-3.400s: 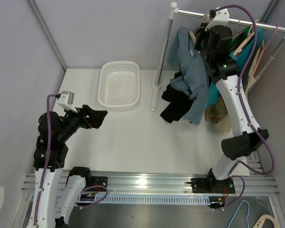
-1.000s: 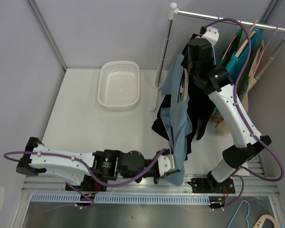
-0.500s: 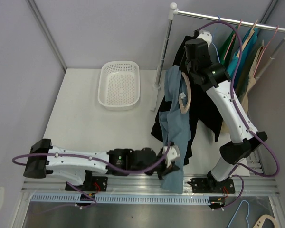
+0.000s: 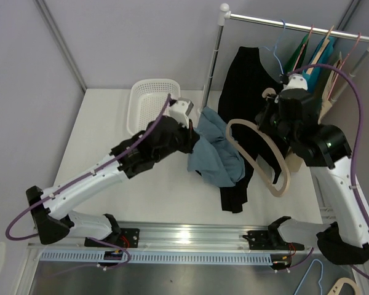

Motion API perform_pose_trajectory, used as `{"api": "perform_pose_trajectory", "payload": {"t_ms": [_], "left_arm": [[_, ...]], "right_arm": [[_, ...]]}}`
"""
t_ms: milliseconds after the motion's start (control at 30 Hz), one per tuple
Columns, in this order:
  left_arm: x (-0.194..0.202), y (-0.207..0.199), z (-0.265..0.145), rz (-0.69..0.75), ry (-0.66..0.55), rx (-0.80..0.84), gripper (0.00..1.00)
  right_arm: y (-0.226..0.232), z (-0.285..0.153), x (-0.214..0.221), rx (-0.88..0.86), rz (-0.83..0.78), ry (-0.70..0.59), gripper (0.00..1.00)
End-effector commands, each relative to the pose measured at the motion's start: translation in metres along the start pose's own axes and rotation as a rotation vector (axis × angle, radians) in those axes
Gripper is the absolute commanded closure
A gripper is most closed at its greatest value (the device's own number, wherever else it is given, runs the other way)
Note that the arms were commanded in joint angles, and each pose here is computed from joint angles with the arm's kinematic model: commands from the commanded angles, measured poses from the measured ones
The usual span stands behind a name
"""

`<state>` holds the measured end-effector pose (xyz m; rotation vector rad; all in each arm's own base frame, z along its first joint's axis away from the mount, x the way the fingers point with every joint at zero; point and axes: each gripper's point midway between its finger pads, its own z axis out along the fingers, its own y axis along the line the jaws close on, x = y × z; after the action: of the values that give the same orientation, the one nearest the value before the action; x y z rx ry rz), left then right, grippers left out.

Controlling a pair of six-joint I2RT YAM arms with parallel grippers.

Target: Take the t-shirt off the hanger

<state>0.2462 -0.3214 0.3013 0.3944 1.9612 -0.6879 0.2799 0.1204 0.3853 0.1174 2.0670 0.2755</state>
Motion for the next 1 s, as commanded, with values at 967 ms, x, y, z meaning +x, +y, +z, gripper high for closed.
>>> {"api": "perform_pose_trajectory", "payload": {"t_ms": [967], "left_arm": [[-0.418,0.114,-0.182,0.184,-1.080,-0.401,0.99]], "right_arm": [[0.015,0.024,-0.075,-0.043,0.062,-0.410,1.00]]}}
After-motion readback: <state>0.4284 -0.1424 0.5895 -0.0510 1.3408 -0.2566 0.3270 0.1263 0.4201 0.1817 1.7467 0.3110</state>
